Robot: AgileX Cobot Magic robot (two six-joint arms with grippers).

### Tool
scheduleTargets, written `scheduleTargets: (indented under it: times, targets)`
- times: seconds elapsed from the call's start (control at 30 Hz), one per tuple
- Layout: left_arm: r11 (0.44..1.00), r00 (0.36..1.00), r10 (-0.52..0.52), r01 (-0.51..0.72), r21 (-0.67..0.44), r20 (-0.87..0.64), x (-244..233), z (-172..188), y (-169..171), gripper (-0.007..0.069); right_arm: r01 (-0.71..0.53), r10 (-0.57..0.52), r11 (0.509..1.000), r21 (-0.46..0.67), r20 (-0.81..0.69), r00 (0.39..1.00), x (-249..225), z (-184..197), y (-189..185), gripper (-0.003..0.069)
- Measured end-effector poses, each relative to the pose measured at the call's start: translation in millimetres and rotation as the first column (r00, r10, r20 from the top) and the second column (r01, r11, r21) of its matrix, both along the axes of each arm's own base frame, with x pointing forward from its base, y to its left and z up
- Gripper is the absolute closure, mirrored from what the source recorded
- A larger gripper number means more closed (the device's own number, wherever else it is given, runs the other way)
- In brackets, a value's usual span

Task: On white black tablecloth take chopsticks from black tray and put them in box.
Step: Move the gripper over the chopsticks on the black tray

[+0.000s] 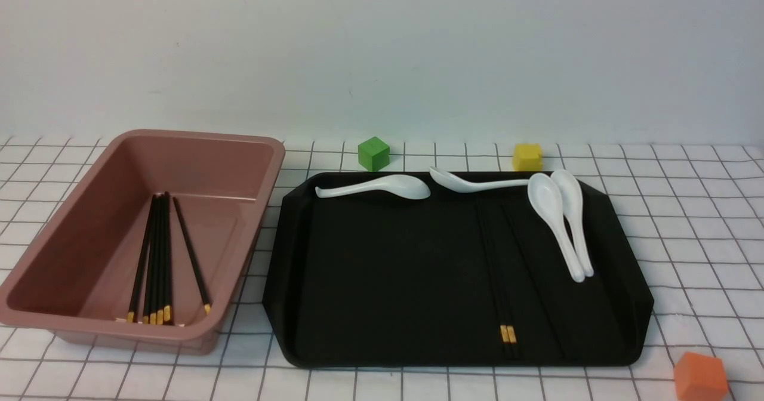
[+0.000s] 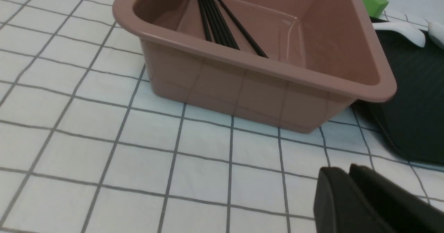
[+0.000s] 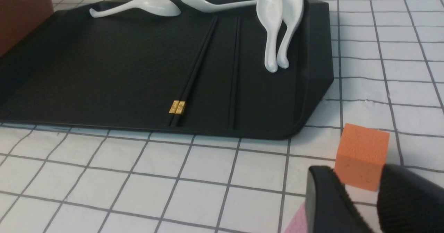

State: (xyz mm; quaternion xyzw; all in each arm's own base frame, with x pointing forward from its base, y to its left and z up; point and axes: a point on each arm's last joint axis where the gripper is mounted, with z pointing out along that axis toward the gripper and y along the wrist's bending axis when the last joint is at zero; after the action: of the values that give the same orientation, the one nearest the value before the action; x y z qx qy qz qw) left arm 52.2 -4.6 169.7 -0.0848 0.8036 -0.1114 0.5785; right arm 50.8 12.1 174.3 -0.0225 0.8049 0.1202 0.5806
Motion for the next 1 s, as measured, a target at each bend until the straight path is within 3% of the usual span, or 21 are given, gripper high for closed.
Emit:
scheduleTargets:
  times: [0.37,0.43,0.47,0.57,0.63,0.73,0.93,1.0]
  targets:
    - [1.000,1.000,0.000,0.000,0.000,0.000,0,0,0,0.0563,0.003,-0.003,1.000,-0.013,0.019,1.000,1,1,-1,0.0419]
    - [1.000,1.000,0.000,0.000,0.000,0.000,0,0,0,0.0561,0.007,-0.007,1.000,0.013,0.026,1.000,1,2,0,0.0419]
    - [1.000,1.000,0.000,0.000,0.000,0.000,0,0,0,0.0558,0.017,-0.020,0.992,0.122,0.021,1.000,1,3,2,0.0419]
    - [1.000,1.000,0.000,0.000,0.000,0.000,0,0,0,0.0554,0.054,-0.050,0.893,0.446,-0.022,0.999,1,8,6,0.0419]
    - [1.000,1.000,0.000,0.000,0.000,0.000,0,0,0,0.0553,0.077,-0.058,0.808,0.584,-0.052,0.997,1,10,7,0.0419]
    - [1.000,1.000,0.000,0.000,0.000,0.000,0,0,0,0.0550,0.091,-0.055,0.742,0.664,-0.075,0.996,1,12,8,0.0419]
    - [1.000,1.000,0.000,0.000,0.000,0.000,0,0,0,0.0547,0.084,-0.067,0.713,0.696,-0.051,0.996,2,15,8,0.0419]
    - [1.000,1.000,0.000,0.000,0.000,0.000,0,0,0,0.0546,0.036,-0.113,0.707,0.706,0.063,0.992,4,26,3,0.0419]
